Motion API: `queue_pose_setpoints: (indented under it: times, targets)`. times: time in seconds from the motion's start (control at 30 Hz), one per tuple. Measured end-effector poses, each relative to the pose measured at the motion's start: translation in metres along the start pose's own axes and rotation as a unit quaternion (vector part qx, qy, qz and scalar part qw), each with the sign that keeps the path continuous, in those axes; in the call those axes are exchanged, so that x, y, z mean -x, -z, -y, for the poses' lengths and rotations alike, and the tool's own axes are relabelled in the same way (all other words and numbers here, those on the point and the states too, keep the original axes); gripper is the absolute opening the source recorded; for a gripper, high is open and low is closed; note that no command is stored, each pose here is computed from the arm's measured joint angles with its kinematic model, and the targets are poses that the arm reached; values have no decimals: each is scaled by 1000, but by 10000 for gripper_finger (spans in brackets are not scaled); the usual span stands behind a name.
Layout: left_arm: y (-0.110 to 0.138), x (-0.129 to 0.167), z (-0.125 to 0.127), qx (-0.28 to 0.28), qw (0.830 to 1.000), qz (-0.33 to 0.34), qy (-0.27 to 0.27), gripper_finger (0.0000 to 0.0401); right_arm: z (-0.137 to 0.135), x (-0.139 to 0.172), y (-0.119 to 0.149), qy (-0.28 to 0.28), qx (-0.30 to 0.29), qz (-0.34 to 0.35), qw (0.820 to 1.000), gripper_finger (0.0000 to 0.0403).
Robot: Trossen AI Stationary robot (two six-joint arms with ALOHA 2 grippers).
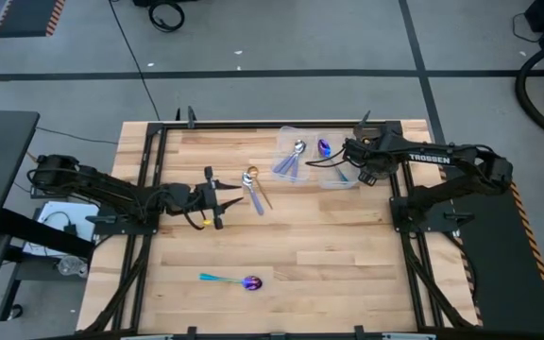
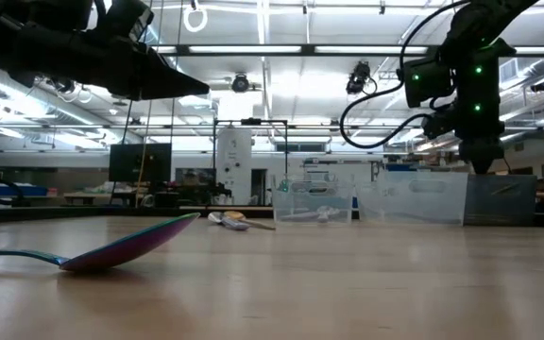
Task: Sort silverware by color (type)
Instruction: Put the purple spoon into the right transparent bin
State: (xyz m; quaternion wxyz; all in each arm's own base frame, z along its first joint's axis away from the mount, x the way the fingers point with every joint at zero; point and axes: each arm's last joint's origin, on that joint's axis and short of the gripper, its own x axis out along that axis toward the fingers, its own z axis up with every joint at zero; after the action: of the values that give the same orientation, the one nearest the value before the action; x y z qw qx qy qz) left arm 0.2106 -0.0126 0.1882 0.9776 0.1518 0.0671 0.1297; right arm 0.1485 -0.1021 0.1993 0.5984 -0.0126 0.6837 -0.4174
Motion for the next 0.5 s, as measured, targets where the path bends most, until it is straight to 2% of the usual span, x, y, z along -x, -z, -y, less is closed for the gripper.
queue_pose_setpoints:
  times: [0.17,0.3,0.4,0.5]
  targets:
    - [1,0,0,0,1000,-4,1,155,0,0,1,3,8,-6,1000,94]
    - [3,0,0,11,1000,-15,2,155,3,5,1,-10,-27,-13,999,94]
    - [7,-4,-4,33,998,-51,-4,155,4,12,-2,-25,-52,-6,998,94]
    - [9,-10,-8,52,992,-114,-8,155,4,21,-5,-16,-69,15,997,94]
